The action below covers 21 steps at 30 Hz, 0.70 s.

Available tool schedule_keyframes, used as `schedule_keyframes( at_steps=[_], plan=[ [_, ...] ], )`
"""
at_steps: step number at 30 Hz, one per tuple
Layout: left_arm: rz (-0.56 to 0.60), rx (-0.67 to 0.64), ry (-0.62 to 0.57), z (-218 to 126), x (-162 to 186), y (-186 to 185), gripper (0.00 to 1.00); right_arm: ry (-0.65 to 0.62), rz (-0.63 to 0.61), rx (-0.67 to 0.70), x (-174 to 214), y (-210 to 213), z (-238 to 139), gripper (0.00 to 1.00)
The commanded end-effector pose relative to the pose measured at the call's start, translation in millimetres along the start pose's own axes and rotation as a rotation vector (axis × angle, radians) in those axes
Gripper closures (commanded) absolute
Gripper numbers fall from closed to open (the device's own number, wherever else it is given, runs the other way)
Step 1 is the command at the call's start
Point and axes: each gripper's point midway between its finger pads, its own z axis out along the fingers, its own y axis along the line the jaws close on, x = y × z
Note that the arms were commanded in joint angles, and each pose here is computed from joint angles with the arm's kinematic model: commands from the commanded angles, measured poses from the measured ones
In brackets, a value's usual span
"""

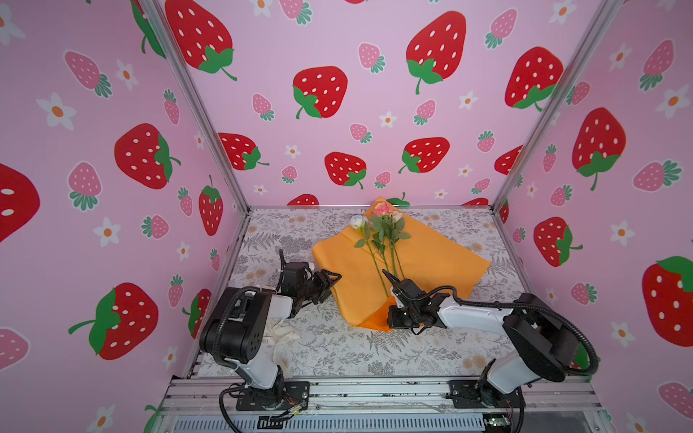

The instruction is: Tie the bouquet of fake flowers

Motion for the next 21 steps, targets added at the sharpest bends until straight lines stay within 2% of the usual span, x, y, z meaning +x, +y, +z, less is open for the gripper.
schedule_keyframes(
  at_steps=[1,8,12,15,19,21],
  plan=[
    [0.089,0.032,0.031,4.0,11.7,-42.9,0.33,0.043,0.018,0.074,12.5,-17.3,5.7,0.94],
    [0.063,-0.010,-0.070,-5.5,18.2,-47.6,0.33,0.039,0.017,0.071,12.4,-17.4,4.7,0.94],
    [0.074,-0.089,-0.119,-10.2,23.8,-39.5,0.34,0.038,0.014,0.068,12.1,-16.7,4.5,0.94],
    [0.065,-0.120,-0.153,-14.6,22.6,-34.2,0.37,0.035,0.015,0.066,11.9,-16.5,3.9,0.94],
    [0.087,-0.149,-0.180,-21.0,20.6,-36.3,0.51,0.032,0.017,0.067,13.2,-18.0,2.9,0.94],
    [0.121,-0.182,-0.180,-23.4,21.4,-39.2,0.64,0.031,0.018,0.065,13.4,-17.8,2.6,0.94]
  ],
)
